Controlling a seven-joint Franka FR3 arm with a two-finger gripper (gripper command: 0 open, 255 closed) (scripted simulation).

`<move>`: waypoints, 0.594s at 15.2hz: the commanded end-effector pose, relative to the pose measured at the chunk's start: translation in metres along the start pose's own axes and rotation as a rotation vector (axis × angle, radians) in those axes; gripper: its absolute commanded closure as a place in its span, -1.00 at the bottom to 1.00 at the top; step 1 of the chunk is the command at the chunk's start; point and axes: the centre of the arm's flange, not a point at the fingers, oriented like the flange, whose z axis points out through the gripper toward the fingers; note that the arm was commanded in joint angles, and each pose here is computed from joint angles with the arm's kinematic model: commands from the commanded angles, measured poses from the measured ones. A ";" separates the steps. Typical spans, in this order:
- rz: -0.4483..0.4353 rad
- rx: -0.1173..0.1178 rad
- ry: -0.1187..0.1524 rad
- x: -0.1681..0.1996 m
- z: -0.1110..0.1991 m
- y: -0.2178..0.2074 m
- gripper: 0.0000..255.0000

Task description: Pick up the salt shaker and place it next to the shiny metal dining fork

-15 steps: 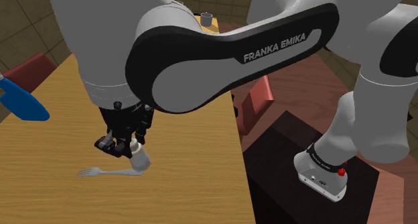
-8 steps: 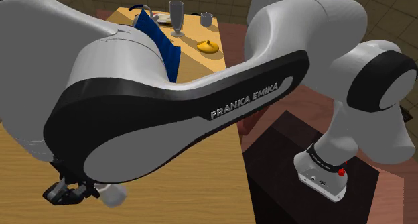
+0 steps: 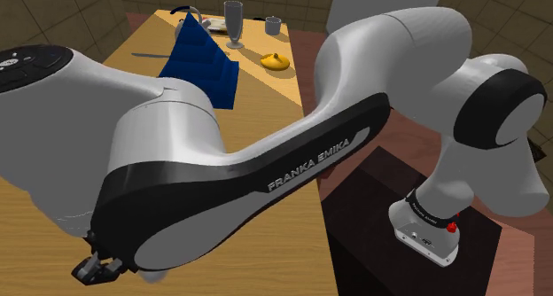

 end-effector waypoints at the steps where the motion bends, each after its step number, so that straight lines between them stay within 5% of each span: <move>1: 0.000 0.000 0.000 0.001 0.010 0.001 1.00; 9: 0.000 0.000 0.000 0.000 0.044 0.004 1.00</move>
